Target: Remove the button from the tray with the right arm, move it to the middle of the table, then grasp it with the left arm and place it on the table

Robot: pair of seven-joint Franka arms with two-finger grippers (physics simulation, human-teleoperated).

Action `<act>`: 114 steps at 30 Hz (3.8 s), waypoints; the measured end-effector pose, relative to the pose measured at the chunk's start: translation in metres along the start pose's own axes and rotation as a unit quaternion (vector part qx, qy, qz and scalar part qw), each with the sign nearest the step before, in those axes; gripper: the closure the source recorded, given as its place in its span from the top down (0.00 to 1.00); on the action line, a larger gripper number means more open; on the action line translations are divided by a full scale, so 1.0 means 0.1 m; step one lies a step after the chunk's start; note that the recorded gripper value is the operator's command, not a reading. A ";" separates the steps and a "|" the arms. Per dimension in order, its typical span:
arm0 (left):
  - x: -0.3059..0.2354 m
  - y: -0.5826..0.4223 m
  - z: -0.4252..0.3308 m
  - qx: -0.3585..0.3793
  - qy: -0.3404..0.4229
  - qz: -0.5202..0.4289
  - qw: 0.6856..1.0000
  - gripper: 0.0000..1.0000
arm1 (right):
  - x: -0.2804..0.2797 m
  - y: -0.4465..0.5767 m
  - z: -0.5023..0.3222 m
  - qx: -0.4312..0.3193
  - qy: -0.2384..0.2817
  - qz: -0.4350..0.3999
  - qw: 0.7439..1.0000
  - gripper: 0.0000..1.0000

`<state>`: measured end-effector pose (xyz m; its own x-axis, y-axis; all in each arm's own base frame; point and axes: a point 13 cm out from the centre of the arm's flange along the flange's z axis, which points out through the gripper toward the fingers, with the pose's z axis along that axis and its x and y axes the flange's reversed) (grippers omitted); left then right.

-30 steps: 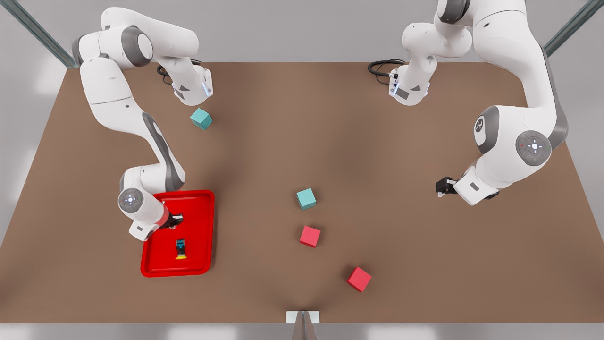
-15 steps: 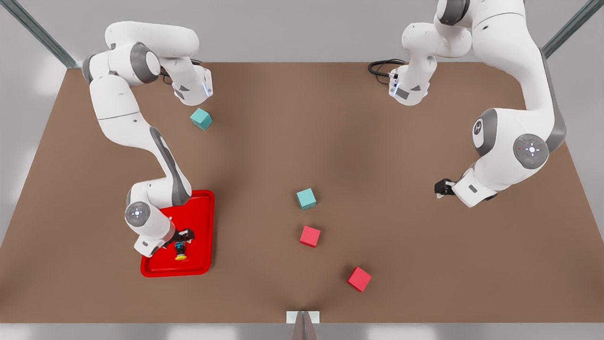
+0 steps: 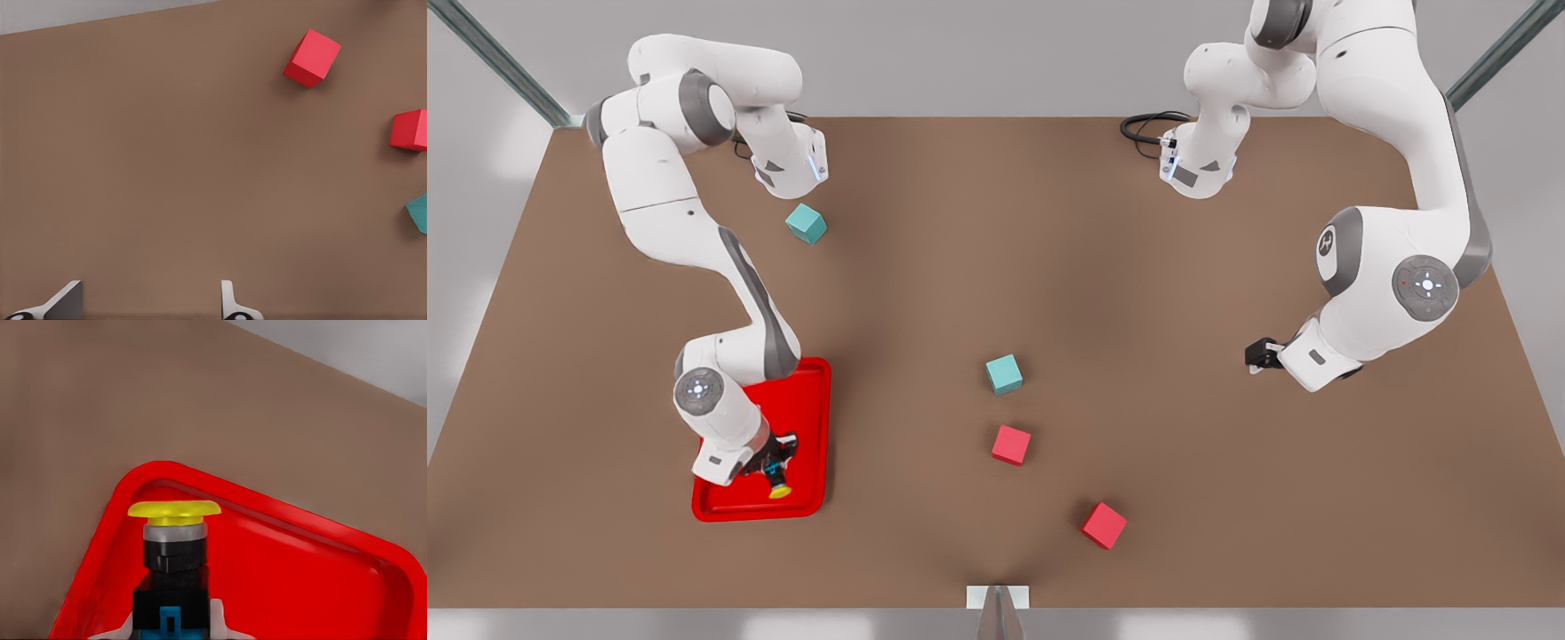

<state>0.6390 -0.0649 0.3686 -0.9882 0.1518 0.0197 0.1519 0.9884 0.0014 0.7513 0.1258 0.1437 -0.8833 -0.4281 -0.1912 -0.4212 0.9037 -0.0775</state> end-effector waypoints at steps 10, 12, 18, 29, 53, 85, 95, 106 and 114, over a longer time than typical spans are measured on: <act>-0.04 0.00 -0.01 0.000 -0.005 -0.001 1.000 1.00 | -1.12 5.17 -1.01 -0.152 -0.147 -0.321 0.923 0.21; -0.05 -0.02 0.01 0.001 -0.005 0.000 1.000 1.00 | -0.90 5.83 -0.89 -0.174 -0.161 -0.361 0.902 0.21; -0.02 -0.02 -0.03 0.002 -0.005 -0.001 1.000 1.00 | -0.44 6.65 -0.41 -0.154 -0.179 -0.450 0.861 1.00; -0.02 -0.92 -0.49 0.017 -0.015 -0.024 0.999 1.00 | -1.05 4.00 -2.47 -0.035 -0.149 -0.400 0.903 1.00; 0.41 -1.75 2.43 -0.143 0.056 -0.672 0.724 1.00 | 1.13 0.08 -3.05 -0.014 0.099 0.069 0.993 1.00; 0.66 -1.77 3.20 -0.056 -0.018 -0.762 0.645 1.00 | 1.00 -0.62 -2.78 -0.005 0.074 0.175 0.982 1.00; 0.39 -1.81 3.31 -0.027 -0.018 -0.765 0.643 1.00 | 0.99 -0.63 -2.77 -0.005 0.073 0.179 0.981 1.00; 0.49 -1.79 3.27 -0.031 -0.015 -0.760 0.649 1.00 | 0.98 -0.62 -2.76 -0.005 0.073 0.182 0.981 1.00; 0.53 -1.76 3.30 -0.040 -0.011 -0.759 0.649 0.70 | 0.97 -0.62 -2.77 -0.006 0.072 0.185 0.980 1.00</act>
<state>0.5533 -0.2292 0.0391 0.0003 -0.9968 -0.0804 -0.9985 -0.0046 0.0541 0.6351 0.0247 0.4008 -0.9955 -0.0696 -0.0645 -0.0687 0.9975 -0.0165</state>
